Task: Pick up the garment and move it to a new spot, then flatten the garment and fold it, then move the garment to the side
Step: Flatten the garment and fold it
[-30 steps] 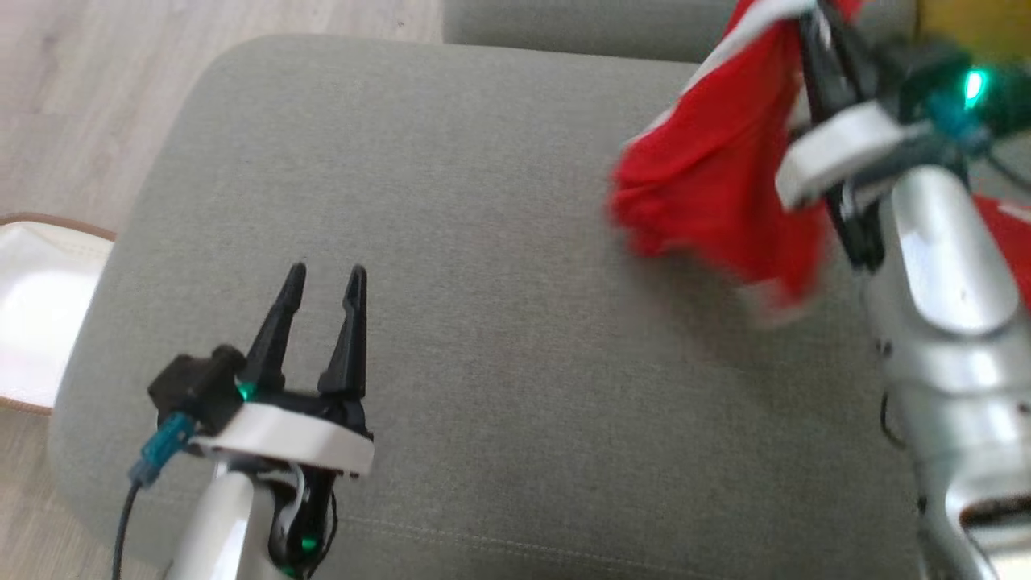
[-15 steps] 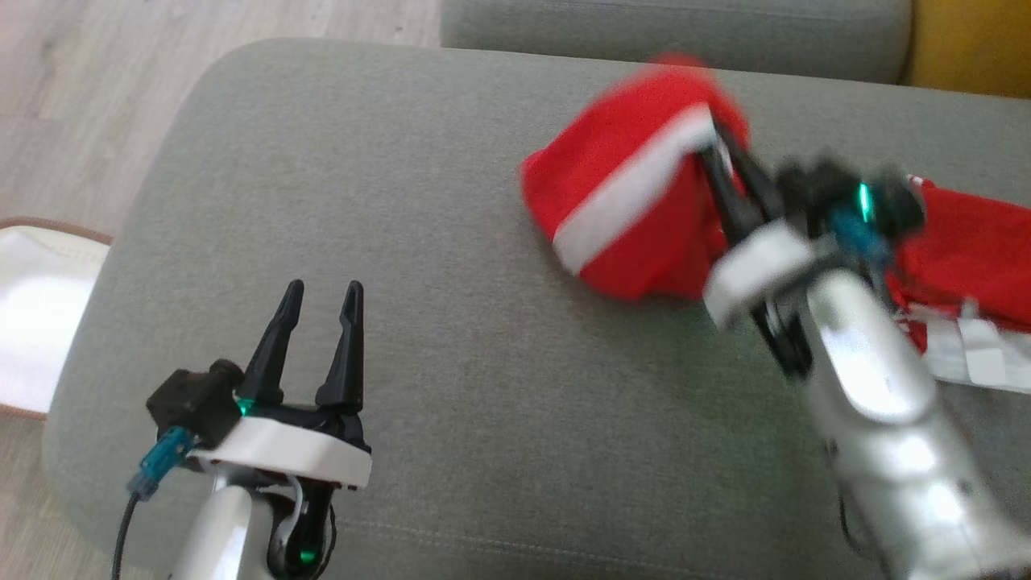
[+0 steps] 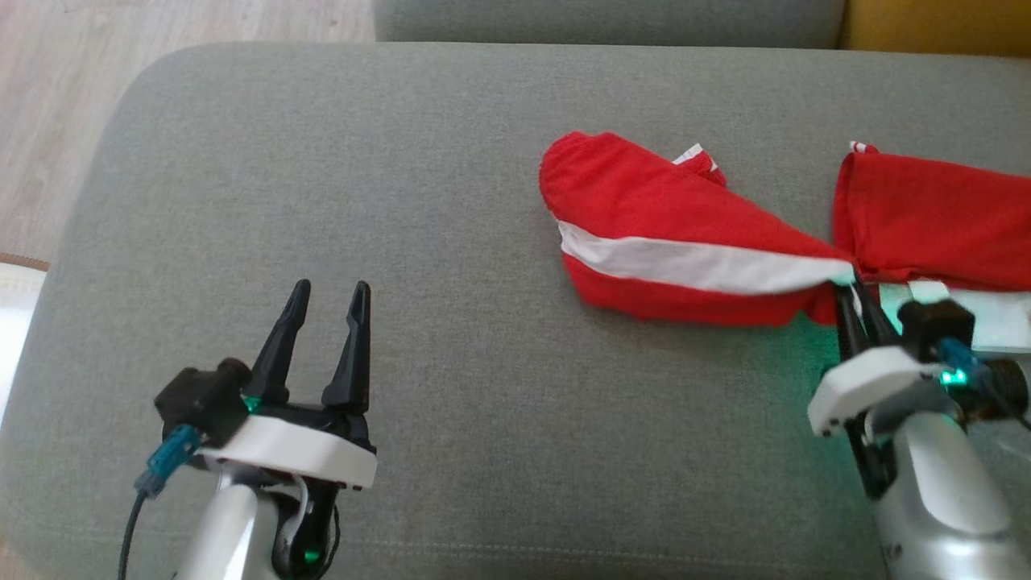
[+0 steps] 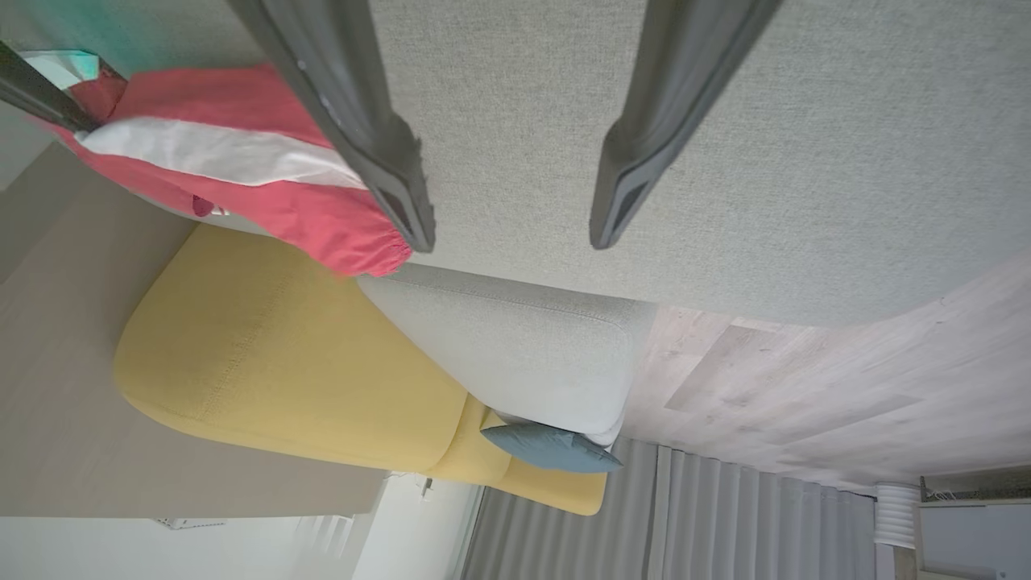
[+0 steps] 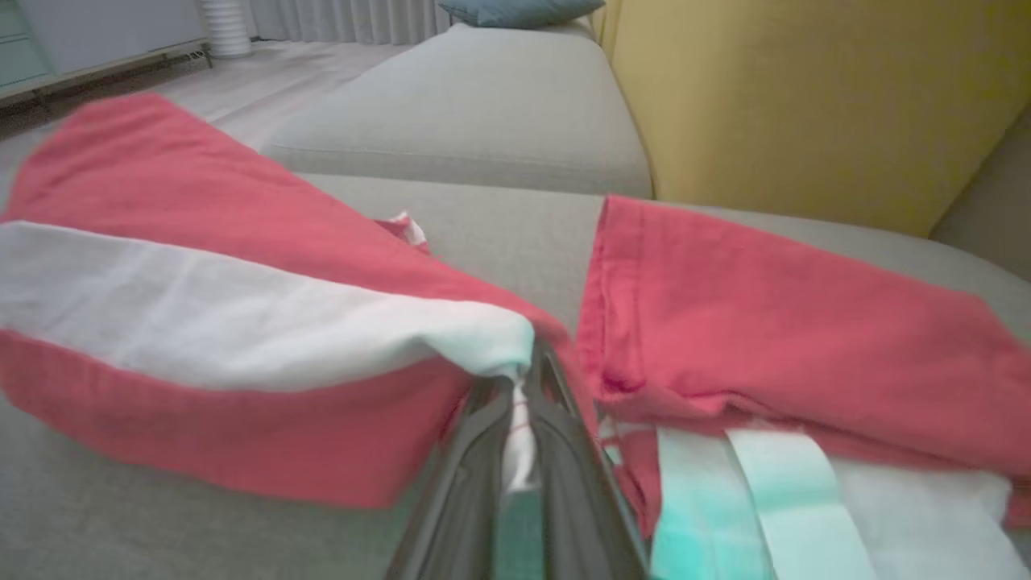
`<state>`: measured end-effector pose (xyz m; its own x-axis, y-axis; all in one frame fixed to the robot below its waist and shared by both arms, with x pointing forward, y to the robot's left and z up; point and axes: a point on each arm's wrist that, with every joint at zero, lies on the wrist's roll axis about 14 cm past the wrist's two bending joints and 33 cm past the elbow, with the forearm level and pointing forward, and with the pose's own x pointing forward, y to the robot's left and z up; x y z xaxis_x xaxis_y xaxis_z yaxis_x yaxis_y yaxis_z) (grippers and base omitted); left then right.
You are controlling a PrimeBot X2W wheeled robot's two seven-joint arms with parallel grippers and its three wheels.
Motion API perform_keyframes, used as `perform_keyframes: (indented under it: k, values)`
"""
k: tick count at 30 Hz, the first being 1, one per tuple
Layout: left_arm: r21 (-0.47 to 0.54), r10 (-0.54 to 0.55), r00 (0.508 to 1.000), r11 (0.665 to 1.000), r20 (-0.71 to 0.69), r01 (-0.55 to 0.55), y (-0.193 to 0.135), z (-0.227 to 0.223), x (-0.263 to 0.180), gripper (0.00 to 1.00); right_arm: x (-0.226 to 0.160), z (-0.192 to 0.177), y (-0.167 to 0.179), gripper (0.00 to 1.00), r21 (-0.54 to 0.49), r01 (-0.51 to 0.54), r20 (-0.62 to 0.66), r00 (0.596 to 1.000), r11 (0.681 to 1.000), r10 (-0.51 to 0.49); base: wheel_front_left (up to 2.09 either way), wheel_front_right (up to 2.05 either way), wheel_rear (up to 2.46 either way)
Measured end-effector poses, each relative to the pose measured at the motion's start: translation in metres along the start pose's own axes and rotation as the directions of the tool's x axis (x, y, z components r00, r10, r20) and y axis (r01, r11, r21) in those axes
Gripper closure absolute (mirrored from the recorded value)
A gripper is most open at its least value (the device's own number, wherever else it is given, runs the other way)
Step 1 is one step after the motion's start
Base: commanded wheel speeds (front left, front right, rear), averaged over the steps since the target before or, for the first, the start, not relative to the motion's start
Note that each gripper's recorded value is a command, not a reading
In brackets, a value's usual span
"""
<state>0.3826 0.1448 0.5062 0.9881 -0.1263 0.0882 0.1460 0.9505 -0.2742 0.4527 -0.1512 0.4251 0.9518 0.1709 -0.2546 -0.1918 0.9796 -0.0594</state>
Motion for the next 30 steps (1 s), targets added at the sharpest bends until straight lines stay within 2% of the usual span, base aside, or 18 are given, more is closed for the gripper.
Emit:
perform_keyframes:
  k: [6,7,8,13,21,30]
  values:
    - [-0.004,-0.017,1.0,1.0,-0.009,0.017,-0.005,-0.004,0.003,0.0,-0.016,-0.029,-0.001,1.0,0.02,0.033,-0.073,0.997,0.999,-0.031,0.0,0.0,0.0]
    - [-0.005,-0.02,1.0,1.0,-0.01,0.02,-0.006,-0.004,0.004,0.0,-0.018,-0.031,-0.002,0.62,0.02,0.04,-0.078,0.996,0.999,-0.038,0.0,0.0,0.0]
    - [-0.005,-0.023,1.0,1.0,-0.01,0.023,-0.007,-0.004,0.004,0.0,-0.02,-0.031,-0.005,0.0,0.017,0.05,-0.078,0.996,0.999,-0.049,0.0,0.0,0.0]
    - [-0.006,-0.04,0.999,0.999,-0.002,0.04,-0.013,-0.001,0.005,0.0,-0.023,-0.012,-0.017,0.0,0.006,0.085,-0.01,0.996,0.996,-0.085,0.0,0.0,0.0]
    - [-0.006,-0.065,0.998,0.998,0.02,0.065,-0.021,0.006,0.007,0.0,-0.034,0.043,-0.005,0.0,0.093,0.047,0.199,0.978,0.995,-0.065,0.0,0.0,0.0]
    - [-0.02,-0.088,0.995,0.996,0.038,0.089,-0.029,0.01,0.012,0.0,-0.06,0.056,0.004,0.0,0.204,0.005,0.288,0.956,0.979,-0.065,0.0,0.0,0.0]
